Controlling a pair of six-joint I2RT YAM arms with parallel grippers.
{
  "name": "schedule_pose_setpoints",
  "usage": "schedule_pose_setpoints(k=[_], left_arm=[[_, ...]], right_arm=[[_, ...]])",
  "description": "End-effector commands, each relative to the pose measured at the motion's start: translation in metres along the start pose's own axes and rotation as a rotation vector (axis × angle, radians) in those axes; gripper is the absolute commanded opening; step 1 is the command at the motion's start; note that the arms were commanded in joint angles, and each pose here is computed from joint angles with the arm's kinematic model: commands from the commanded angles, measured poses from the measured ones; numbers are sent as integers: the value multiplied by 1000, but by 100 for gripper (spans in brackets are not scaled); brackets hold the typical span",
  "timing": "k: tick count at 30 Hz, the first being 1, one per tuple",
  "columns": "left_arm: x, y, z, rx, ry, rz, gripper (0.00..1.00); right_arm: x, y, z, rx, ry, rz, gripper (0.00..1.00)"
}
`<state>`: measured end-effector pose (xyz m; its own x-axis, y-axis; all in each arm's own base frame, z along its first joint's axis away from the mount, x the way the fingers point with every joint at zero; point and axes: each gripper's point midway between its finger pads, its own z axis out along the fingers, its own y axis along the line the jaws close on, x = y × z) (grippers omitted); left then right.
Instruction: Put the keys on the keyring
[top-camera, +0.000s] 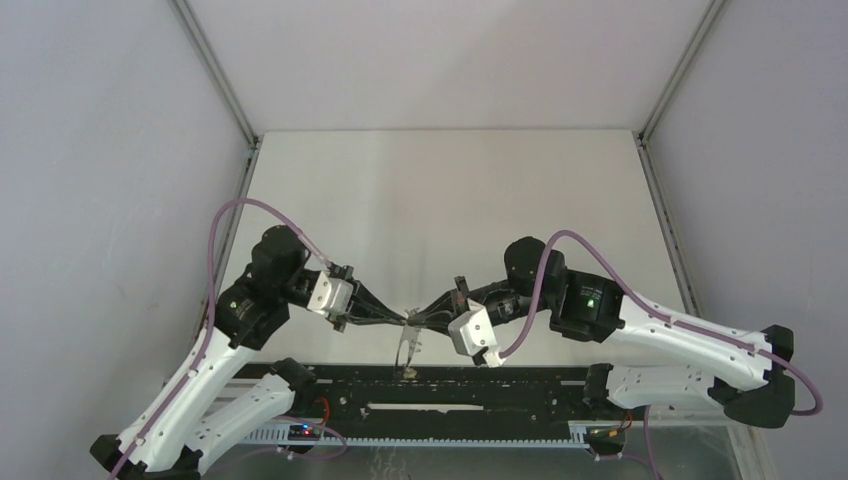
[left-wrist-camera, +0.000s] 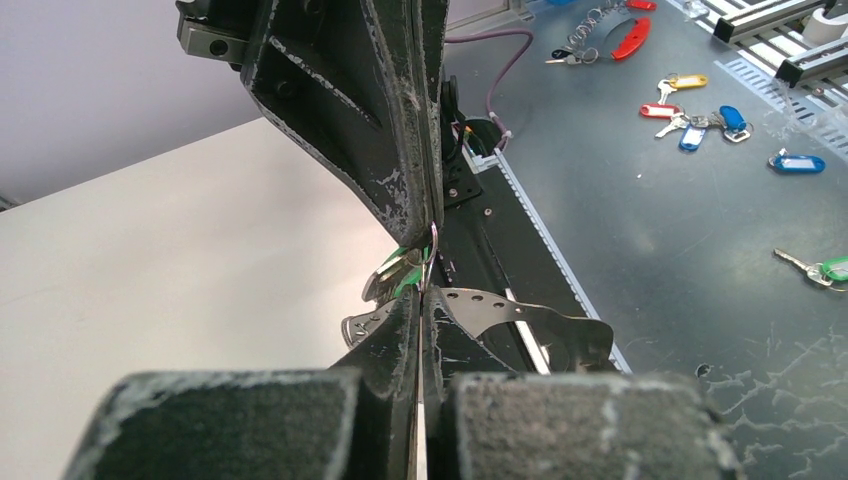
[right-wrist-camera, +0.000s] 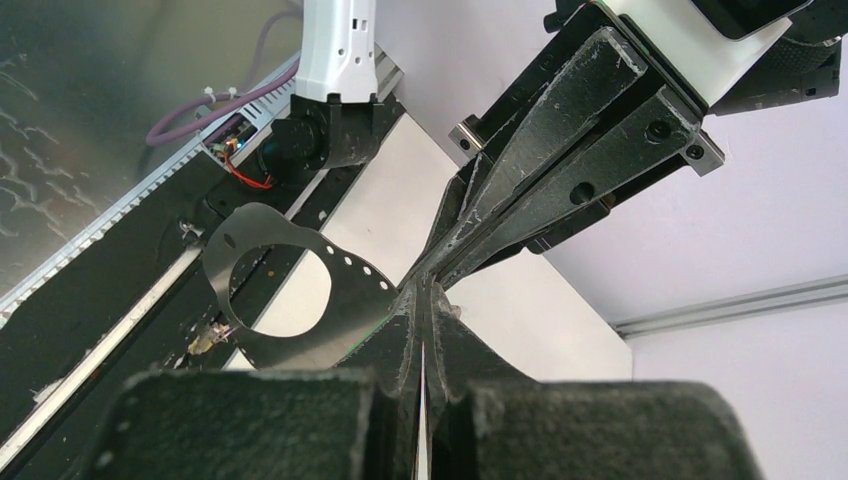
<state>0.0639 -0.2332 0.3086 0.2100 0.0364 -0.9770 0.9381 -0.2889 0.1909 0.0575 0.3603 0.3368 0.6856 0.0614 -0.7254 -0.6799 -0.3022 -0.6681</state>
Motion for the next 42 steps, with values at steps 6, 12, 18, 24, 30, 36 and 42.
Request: schedule_pose_setpoints(k=[6,12,18,24,30,36,42], left_arm=[[-17,3,0,4,-28,101,0],[-17,1,-1,0,-28,108,0],[-17,0,-1,-2,-28,115,0],[-16,-1,-2,-3,-27,114,0],[-16,-2,-2,3,-29,112,0],[-16,-1,-1,2,-31,114,0],[-24,6,-1,-34,-48,116,0]], right_arm=[[0,-20,11,37,3,60,0],[6,-26,12,60,18,98,0],[15,-30,11,82,48,116,0],[24,-36,10,119,77,158,0],[37,-39,6,131,128,227,0],[42,-39,2,141,134,290,0],[40,-47,0,184,123,378,12]])
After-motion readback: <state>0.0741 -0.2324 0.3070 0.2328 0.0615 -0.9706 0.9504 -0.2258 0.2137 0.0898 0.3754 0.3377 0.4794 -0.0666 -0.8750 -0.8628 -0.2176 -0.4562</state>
